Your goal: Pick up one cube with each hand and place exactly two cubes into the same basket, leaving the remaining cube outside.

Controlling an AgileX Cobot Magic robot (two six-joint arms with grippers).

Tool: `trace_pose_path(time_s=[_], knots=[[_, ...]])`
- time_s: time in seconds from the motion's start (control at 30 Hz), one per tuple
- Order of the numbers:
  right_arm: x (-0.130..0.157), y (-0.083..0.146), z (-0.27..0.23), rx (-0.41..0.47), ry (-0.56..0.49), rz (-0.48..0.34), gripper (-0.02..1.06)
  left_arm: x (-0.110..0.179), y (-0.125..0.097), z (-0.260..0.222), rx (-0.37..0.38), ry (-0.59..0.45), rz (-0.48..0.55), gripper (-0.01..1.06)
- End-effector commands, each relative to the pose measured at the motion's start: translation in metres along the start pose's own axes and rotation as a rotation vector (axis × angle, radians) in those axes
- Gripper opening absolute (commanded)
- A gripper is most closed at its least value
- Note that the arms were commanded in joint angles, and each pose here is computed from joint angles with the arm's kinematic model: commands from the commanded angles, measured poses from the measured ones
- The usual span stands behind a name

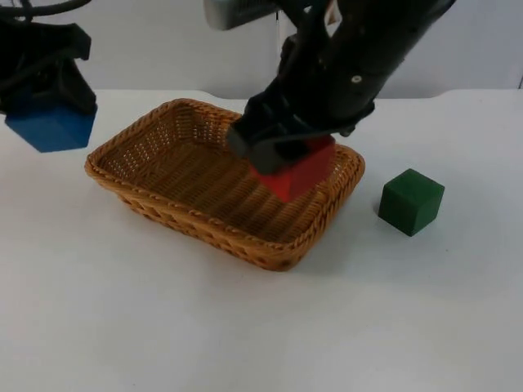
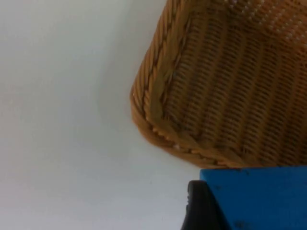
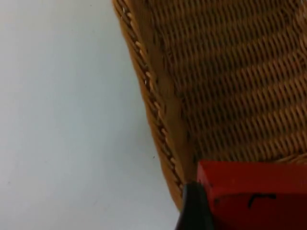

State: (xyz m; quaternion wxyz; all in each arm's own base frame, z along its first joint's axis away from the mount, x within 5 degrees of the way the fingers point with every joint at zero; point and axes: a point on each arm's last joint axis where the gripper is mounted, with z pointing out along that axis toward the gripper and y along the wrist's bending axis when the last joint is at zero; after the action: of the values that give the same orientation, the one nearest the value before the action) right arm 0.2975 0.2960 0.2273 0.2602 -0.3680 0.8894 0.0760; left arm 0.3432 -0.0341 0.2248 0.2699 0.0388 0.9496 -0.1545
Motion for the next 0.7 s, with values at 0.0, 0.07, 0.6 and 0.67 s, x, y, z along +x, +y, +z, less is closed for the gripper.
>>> trace_pose_path(time_s=[0.0,0.07,0.6,0.67], knots=[[-0.01,-0.003,0.007,0.005,-0.028,-0.012,0.0,-0.009,-0.003,0.004,0.029,-0.013,0.002,0.0],[-0.015,-0.007,0.019,0.012,-0.025,-0.014,0.0,-0.015,-0.003,0.01,0.044,-0.02,0.01,0.0],[-0.034,-0.022,0.083,0.025,-0.068,-0.005,0.0,-0.04,0.004,0.059,0.12,-0.033,0.038,0.0],[-0.033,-0.027,0.09,0.036,-0.066,-0.004,0.0,-0.044,0.005,0.069,0.146,-0.034,0.041,0.0]])
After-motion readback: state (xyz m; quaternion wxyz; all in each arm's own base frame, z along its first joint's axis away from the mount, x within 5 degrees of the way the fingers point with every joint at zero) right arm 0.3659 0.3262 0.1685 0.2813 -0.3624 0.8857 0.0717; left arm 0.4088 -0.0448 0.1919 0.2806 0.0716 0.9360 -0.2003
